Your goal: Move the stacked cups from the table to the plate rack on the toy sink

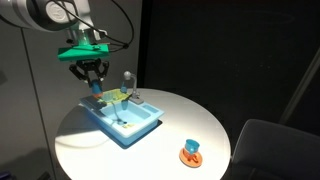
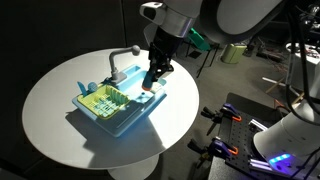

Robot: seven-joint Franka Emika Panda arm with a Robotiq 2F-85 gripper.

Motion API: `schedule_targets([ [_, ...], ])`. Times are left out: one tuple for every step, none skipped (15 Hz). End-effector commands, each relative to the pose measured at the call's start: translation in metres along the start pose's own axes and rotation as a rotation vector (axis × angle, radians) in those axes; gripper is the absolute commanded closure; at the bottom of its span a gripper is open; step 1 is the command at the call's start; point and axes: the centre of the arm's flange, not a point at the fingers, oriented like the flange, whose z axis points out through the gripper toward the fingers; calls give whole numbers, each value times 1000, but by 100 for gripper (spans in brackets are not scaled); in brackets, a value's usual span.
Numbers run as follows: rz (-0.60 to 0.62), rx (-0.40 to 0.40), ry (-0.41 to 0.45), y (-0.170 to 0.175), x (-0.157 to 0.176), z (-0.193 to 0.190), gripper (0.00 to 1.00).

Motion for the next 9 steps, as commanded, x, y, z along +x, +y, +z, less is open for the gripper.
schedule_targets([
  [22, -4, 20, 12, 28, 13, 87],
  [23, -6, 18, 13, 33, 16, 87],
  [25, -6, 15, 13, 37, 19, 87],
  [27, -7, 10, 13, 41, 22, 87],
  [34, -6, 6, 13, 46, 25, 87],
  [42, -5, 3, 14, 53, 27, 87],
  [50, -6, 1, 15, 58, 29, 87],
  [60, -6, -1, 16, 66, 30, 87],
  [67, -9, 0, 18, 72, 31, 87],
])
